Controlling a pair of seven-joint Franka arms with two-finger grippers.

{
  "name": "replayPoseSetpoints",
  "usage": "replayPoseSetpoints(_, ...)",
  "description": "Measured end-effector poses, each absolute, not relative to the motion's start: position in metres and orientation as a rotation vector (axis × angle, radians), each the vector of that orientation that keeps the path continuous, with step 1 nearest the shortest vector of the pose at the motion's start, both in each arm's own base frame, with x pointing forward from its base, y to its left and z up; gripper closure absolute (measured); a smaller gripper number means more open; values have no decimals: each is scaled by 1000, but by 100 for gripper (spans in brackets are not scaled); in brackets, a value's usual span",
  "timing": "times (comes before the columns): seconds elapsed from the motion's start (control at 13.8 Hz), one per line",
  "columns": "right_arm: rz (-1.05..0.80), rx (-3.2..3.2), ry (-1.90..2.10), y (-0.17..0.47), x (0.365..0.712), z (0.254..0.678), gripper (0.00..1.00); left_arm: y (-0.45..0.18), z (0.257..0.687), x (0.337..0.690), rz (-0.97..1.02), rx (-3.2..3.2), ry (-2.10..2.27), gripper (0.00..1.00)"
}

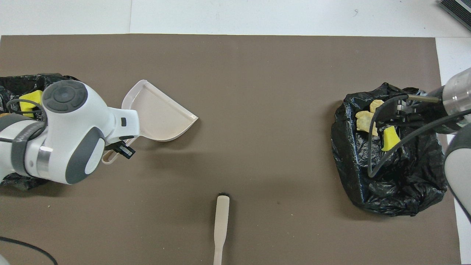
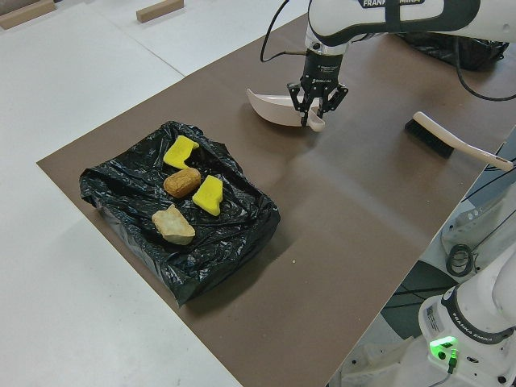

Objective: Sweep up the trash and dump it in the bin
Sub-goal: 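Carry the empty dustpan back to the mat center with the left gripper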

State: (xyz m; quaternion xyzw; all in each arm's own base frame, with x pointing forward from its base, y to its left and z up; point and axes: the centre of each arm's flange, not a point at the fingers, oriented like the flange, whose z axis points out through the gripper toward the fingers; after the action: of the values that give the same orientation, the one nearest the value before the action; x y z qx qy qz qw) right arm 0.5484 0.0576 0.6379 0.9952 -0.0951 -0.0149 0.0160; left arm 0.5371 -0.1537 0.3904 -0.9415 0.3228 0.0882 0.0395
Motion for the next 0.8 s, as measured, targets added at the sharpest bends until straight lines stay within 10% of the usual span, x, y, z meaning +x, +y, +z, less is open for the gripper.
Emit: replayPoseSetpoints(0.8, -74, 3109, -82, 46, 548, 635, 0, -336, 386, 471, 109, -3143, 348, 68)
